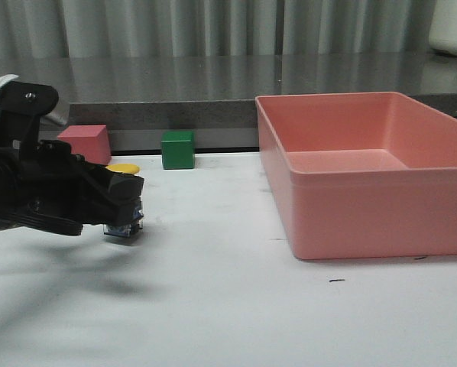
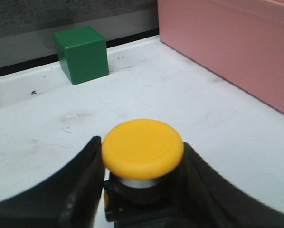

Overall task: Place and stand button with both arms
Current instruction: 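Lift the button and rotate it upright with the left gripper, then set the button upright on the table and open the left gripper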

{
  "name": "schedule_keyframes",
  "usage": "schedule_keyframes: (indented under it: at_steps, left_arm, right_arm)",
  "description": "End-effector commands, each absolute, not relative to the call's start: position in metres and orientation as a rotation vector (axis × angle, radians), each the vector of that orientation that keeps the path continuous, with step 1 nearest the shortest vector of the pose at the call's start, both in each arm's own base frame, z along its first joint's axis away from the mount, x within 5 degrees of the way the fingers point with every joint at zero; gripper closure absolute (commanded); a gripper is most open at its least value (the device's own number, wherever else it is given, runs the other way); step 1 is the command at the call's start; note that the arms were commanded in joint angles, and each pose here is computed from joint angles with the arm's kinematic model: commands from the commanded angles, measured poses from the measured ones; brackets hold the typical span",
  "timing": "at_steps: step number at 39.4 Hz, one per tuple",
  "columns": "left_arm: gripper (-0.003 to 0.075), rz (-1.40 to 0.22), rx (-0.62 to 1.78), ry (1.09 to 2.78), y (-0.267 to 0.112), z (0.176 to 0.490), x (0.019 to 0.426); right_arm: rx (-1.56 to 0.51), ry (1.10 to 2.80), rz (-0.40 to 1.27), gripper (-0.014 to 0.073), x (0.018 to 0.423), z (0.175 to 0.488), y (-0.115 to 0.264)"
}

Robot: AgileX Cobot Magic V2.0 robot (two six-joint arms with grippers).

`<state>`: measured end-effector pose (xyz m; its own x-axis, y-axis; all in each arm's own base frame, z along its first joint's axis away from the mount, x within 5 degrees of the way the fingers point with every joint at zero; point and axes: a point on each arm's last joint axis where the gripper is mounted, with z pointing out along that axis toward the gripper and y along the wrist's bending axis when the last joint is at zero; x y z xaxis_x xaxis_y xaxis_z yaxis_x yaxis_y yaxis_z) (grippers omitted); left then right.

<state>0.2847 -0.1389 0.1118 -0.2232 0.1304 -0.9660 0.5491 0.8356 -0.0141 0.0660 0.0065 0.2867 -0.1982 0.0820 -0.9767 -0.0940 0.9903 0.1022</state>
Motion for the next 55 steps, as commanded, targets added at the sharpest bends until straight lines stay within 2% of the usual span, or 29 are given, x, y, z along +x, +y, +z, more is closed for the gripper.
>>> schedule_keyframes:
  at_steps: [1, 7, 13, 26, 34, 39, 46, 51, 55]
  left_arm:
    - [0.0594, -0.442, 0.478, 1.643, -0.143, 0.131, 0.29]
    - [0.0593, -0.442, 0.484, 1.669, -0.143, 0.122, 0.29]
    - [0.0589, -0.458, 0.475, 1.617, -0.143, 0.126, 0.288]
    - [0.0358, -0.465, 0.47, 1.606, -0.141, 0.125, 0.283]
    - [0.0253, -0.469, 0.478, 1.605, -0.142, 0.125, 0.283]
    - [0.0217, -0.484, 0.505, 1.594, -0.144, 0.127, 0.281]
    - [0.0214, -0.483, 0.579, 1.588, -0.146, 0.147, 0.277]
    - [0.0216, -0.425, 0.602, 1.626, -0.142, 0.174, 0.275]
    - [0.0216, -0.441, 0.564, 1.627, -0.141, 0.2, 0.271]
  right_arm:
    - [-0.025, 1.657, 0.152, 0.0664, 0.067, 0.302, 0.007]
    - [-0.025, 1.657, 0.152, 0.0664, 0.067, 0.302, 0.007]
    - [-0.025, 1.657, 0.152, 0.0664, 0.067, 0.302, 0.007]
    - [-0.025, 1.657, 0.152, 0.0664, 0.067, 0.302, 0.007]
    - [-0.025, 1.657, 0.152, 0.0664, 0.067, 0.302, 0.007]
    - [-0.025, 1.657, 0.152, 0.0664, 0.067, 0.302, 0.007]
    - [-0.025, 1.657, 0.152, 0.0664, 0.067, 0.302, 0.007]
    - [-0.025, 1.657, 0.152, 0.0664, 0.067, 0.302, 0.007]
    - [-0.025, 1.657, 0.152, 0.0664, 0.067, 0.302, 0.007]
